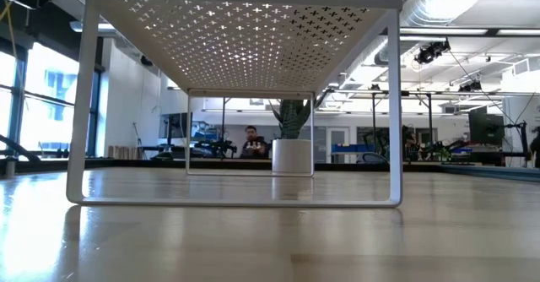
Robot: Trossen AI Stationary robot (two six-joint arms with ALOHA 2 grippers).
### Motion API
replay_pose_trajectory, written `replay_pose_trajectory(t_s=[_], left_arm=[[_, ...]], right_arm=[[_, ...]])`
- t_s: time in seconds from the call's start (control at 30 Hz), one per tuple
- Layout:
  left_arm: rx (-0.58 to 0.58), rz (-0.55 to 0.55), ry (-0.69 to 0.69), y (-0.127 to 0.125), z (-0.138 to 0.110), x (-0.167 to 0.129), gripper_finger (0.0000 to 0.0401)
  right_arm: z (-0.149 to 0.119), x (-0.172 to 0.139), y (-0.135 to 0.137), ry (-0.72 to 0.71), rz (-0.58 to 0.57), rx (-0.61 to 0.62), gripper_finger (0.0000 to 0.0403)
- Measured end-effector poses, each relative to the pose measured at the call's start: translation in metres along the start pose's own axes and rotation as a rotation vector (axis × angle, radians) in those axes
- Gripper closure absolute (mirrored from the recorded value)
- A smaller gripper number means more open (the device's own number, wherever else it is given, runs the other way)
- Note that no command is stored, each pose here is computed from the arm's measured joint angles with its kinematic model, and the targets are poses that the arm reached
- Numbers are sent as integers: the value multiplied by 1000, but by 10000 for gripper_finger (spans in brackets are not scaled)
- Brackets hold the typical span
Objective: Pick & Place candle stick holders
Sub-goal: Put the transparent glass candle holder on the shelf aligned with the other transparent glass candle holders
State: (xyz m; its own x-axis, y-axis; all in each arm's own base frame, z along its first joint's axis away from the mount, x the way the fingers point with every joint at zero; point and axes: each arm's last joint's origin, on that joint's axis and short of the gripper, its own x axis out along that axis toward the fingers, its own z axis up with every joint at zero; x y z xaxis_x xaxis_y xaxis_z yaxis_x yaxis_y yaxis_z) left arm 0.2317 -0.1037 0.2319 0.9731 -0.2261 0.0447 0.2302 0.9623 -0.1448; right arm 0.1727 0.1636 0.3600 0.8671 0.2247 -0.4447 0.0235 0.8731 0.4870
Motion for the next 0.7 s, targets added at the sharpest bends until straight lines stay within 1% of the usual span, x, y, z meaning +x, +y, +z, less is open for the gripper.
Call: replay_pose_trajectory(t_s=[0.3,0.57,0.7], left_arm=[[-9,-13,-36,-1,13,-9,194],[-15,-15,-41,0,21,-15,196],[-46,-38,-41,-1,21,-15,196]], right_arm=[[0,0,0,1,0,-11,324],[0,0,0,14,12,-12,324],[-1,0,1,22,19,-14,324]])
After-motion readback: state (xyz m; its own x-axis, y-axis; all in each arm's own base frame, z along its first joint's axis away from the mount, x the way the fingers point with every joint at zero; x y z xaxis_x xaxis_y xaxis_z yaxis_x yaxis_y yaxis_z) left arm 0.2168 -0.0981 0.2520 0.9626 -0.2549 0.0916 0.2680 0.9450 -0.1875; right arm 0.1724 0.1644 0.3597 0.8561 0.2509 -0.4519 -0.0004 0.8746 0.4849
